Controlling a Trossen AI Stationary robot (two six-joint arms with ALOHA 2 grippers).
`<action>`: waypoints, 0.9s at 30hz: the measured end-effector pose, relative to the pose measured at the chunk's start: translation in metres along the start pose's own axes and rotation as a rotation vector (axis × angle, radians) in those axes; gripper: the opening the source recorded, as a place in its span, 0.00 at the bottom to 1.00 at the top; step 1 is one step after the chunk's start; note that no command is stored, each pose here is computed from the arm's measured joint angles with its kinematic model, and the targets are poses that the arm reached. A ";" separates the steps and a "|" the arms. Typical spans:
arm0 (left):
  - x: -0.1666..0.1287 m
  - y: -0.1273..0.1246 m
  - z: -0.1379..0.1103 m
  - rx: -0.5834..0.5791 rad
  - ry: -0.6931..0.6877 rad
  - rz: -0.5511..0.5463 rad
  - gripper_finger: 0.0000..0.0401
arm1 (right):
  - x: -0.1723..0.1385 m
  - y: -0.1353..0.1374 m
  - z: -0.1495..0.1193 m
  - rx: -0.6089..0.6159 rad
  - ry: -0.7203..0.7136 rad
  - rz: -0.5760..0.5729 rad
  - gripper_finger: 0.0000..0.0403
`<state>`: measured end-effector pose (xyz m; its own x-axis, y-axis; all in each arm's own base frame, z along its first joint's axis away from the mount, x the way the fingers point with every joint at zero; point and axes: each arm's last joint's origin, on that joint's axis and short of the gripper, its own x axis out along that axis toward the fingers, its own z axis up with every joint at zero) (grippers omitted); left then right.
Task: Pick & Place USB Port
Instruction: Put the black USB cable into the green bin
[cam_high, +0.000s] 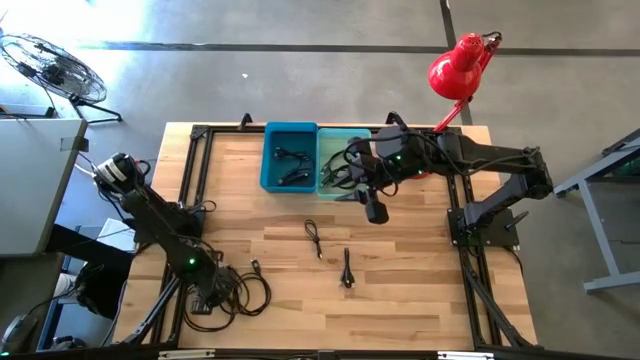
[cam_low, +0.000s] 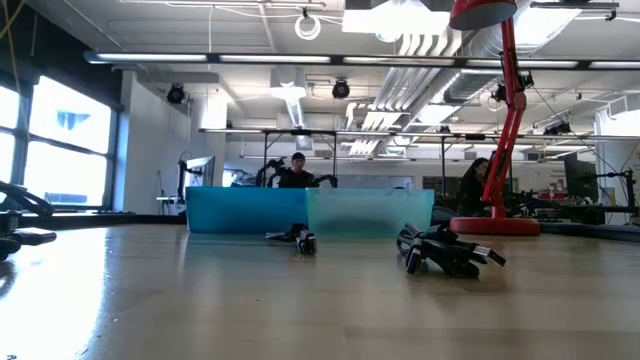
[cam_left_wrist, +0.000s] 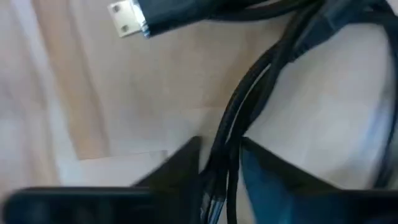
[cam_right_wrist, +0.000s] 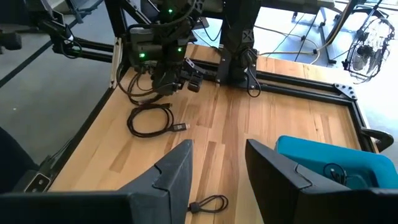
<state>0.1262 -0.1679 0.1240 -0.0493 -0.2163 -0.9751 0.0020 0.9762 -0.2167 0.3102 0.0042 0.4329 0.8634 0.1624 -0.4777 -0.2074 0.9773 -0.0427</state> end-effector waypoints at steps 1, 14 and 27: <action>0.000 0.001 0.000 -0.001 0.000 0.008 0.18 | 0.000 0.000 0.000 0.000 0.001 -0.001 0.35; -0.030 0.011 -0.016 -0.019 0.001 -0.036 0.01 | 0.000 0.001 0.000 -0.079 0.006 0.003 0.35; -0.135 0.043 -0.043 -0.149 -0.470 0.048 0.01 | -0.001 -0.006 -0.002 -0.185 0.064 -0.239 0.35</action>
<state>0.0897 -0.0962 0.2487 0.4031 -0.1199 -0.9073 -0.1512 0.9690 -0.1952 0.3101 -0.0023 0.4321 0.8685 -0.0832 -0.4887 -0.0874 0.9447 -0.3162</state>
